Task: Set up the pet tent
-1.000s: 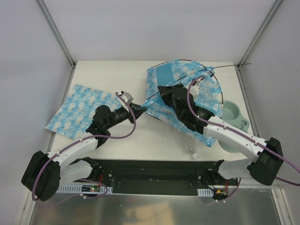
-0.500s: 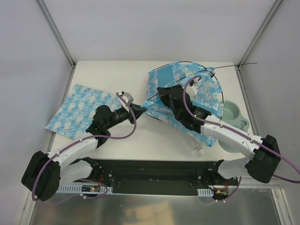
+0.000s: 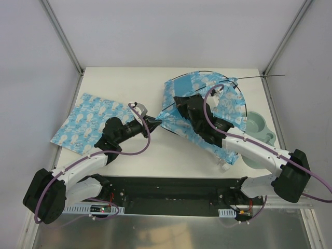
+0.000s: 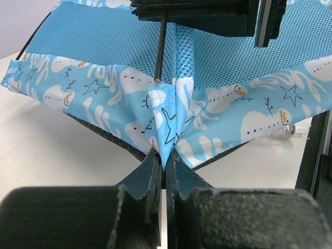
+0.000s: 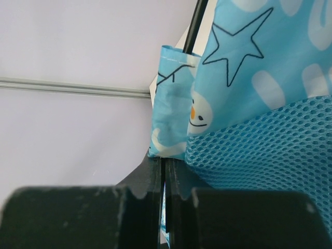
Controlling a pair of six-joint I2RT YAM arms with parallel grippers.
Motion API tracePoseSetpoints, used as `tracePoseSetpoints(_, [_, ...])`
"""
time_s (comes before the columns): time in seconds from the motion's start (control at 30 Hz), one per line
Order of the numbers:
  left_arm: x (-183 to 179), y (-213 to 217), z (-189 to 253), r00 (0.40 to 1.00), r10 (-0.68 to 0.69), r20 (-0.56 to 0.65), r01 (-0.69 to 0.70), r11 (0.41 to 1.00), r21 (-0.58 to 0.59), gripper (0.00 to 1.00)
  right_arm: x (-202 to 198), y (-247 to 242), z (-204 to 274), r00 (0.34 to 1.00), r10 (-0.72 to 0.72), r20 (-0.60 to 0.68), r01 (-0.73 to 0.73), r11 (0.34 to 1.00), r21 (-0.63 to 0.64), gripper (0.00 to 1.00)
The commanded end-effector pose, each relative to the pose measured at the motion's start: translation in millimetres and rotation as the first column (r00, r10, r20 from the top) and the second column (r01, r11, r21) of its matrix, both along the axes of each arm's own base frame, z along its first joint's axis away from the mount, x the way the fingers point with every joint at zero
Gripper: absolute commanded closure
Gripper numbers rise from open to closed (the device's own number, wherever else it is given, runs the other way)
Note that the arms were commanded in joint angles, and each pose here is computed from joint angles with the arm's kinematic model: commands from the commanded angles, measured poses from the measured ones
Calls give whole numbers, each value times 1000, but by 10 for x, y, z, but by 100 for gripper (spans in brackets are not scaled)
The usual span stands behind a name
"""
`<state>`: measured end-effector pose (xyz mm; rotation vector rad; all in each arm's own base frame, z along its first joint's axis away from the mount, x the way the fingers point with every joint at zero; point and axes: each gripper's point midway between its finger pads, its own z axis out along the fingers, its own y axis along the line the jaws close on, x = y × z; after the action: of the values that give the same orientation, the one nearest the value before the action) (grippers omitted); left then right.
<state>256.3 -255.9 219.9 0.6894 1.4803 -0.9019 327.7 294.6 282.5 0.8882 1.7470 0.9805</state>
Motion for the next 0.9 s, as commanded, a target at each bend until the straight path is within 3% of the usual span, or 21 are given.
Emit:
tracePoseSetpoints(0.0, [-30,26,152,997,4,74,-3,1000,-11,100,225,-396,150,982,-179,52,182,982,-55,100])
tracePoseSetpoints(0.87, [-56,34,149,995,3,95,-3,1000,4,100,293,-457,-12,974,-226,-6,224,969,-104,100])
